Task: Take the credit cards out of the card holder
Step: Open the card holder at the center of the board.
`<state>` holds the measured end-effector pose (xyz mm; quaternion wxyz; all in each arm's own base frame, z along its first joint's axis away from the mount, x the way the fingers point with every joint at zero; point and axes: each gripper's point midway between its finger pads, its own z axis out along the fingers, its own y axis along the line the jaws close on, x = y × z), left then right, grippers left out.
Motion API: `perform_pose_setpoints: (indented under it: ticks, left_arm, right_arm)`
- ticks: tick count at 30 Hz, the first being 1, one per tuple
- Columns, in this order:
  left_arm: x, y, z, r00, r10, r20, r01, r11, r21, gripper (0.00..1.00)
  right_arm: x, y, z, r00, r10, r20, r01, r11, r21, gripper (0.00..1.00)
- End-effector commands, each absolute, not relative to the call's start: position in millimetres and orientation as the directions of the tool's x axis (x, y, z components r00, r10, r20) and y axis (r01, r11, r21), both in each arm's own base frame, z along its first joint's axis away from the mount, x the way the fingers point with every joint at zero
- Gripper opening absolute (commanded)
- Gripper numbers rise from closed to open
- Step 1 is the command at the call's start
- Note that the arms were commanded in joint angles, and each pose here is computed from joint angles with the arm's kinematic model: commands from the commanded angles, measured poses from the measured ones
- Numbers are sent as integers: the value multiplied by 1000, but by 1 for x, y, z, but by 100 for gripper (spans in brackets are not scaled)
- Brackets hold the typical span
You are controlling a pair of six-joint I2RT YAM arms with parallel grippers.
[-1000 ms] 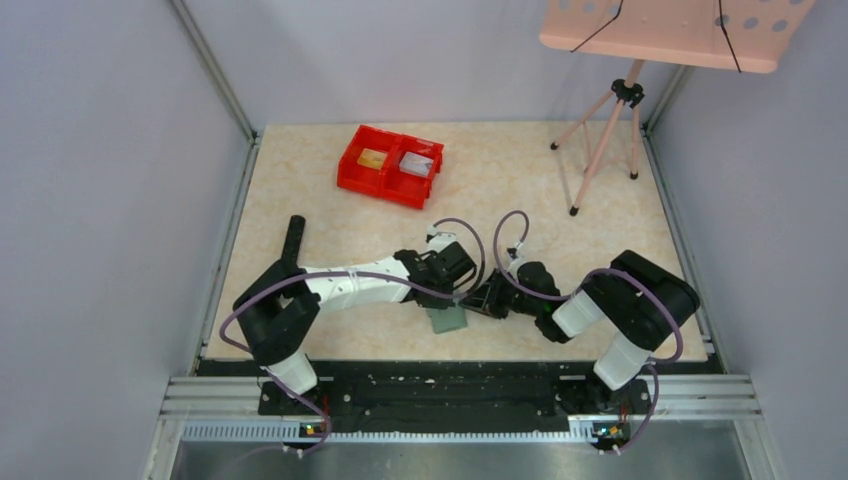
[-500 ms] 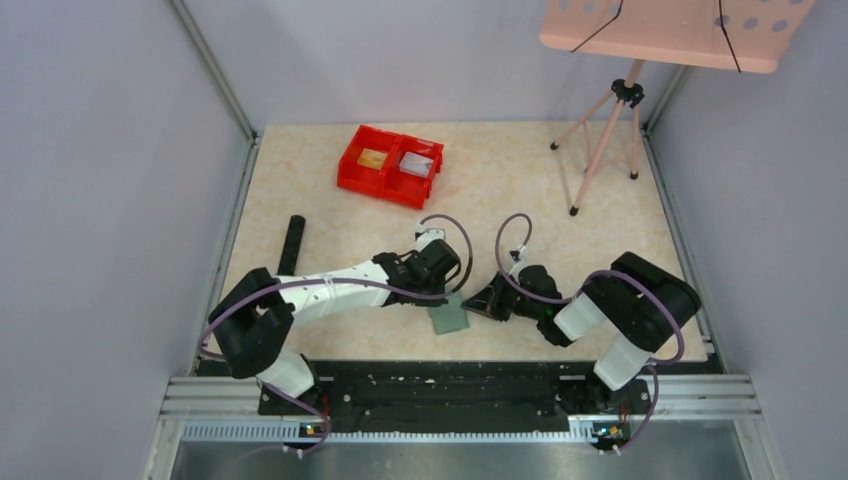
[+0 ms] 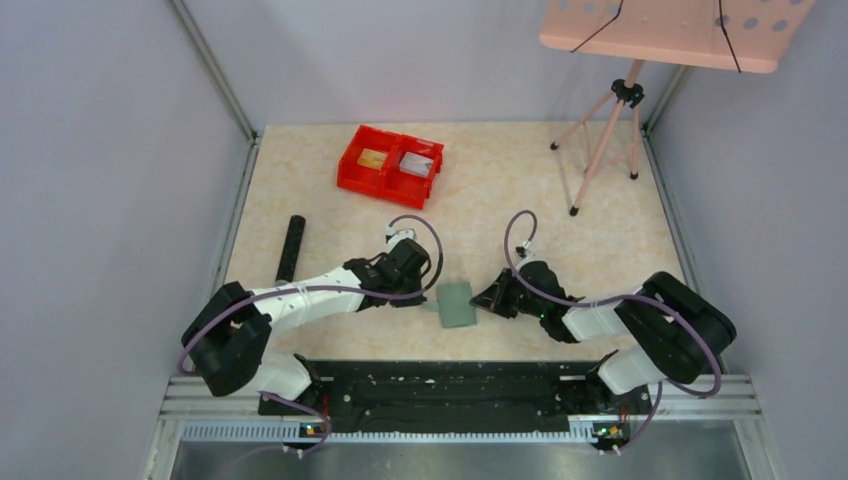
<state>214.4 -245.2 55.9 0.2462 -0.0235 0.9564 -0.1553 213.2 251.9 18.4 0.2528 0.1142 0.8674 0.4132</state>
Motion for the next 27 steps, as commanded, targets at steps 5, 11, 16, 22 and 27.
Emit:
perform_pose_setpoints:
  ticks: [5, 11, 16, 22, 27]
  left_arm:
    - [213, -254, 58, -886, -160, -436, 43, 907, -420, 6]
    - [208, -261, 58, -904, -187, -384, 43, 855, -518, 4]
    - [207, -261, 59, -911, -235, -339, 31, 780, -624, 0]
    - [206, -258, 59, -910, -230, -344, 44, 772, -634, 0]
    - [204, -254, 59, -907, -231, -351, 48, 773, -633, 0]
  right_arm:
    - [233, 230, 36, -804, 291, -519, -96, 798, 595, 27]
    - [231, 234, 54, -769, 187, -612, -178, 857, 484, 71]
    - [217, 253, 51, -759, 139, -636, -221, 864, 453, 84]
    - [201, 280, 40, -759, 40, -650, -267, 891, 367, 90]
    - [197, 295, 34, -744, -18, -667, -281, 916, 288, 95]
